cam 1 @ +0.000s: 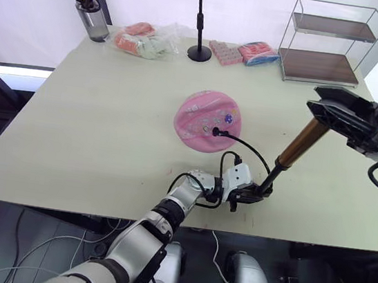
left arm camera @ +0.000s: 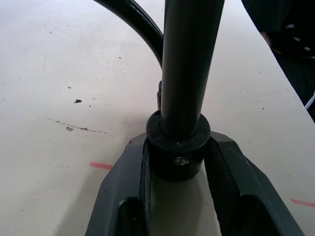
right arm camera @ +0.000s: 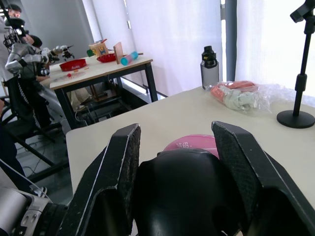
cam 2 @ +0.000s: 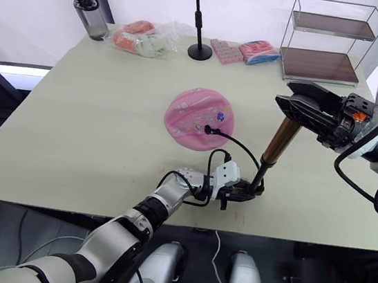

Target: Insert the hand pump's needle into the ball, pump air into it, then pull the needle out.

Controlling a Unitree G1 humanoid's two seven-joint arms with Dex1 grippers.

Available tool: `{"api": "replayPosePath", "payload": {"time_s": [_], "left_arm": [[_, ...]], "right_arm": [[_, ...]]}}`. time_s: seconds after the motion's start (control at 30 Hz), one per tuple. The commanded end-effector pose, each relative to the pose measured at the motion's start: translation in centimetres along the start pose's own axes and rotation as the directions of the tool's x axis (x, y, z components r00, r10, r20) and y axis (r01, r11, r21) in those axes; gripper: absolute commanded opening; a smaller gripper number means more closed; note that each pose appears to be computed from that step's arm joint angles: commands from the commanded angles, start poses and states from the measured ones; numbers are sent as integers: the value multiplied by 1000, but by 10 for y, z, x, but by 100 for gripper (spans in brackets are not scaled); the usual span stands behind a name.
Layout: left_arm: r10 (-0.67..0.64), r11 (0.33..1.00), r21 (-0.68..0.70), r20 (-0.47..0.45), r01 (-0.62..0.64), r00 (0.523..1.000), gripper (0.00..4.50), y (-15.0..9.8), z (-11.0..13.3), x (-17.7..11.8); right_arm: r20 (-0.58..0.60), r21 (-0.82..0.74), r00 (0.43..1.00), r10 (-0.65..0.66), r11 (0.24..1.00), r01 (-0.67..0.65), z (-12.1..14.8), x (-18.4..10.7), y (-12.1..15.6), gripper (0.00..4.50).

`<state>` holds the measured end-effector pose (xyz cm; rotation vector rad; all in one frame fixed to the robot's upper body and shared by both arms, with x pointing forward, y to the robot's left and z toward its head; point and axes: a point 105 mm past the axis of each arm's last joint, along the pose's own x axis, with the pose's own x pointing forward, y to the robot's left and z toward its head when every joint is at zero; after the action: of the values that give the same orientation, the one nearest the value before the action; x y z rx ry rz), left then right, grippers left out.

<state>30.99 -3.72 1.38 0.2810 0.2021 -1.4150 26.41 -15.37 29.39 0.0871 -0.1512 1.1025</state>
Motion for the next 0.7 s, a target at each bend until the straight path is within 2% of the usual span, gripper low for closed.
{"api": "replayPosePath", "payload": {"time_s": [0.03, 0.1, 0.27, 0.37, 0.5, 0.7], "left_arm": [[-40, 997, -76, -104, 32, 994, 107, -14, -35, -5], [-40, 997, -77, -106, 32, 994, 107, -14, -36, -5], [-28, 996, -84, -85, 21, 996, 107, -14, -34, -4], [-28, 996, -90, -67, 22, 997, 107, -15, -32, -2], [-26, 997, -71, -67, 21, 997, 107, -15, -32, -2], [-22, 997, -71, -73, 17, 997, 107, -14, -35, -4]], "right_arm": [[88, -121, 996, 16, 993, -5, 37, -4, 10, 183], [74, -100, 997, 14, 995, -7, 30, -3, 10, 183], [-79, -56, 997, 20, 998, -25, -17, 0, 14, 183], [-130, -30, 992, 0, 1000, -4, -41, -2, 11, 183], [-231, 10, 973, -12, 1000, 15, -90, -5, 10, 183], [-288, 51, 958, -16, 998, 32, -138, -7, 14, 183]]}}
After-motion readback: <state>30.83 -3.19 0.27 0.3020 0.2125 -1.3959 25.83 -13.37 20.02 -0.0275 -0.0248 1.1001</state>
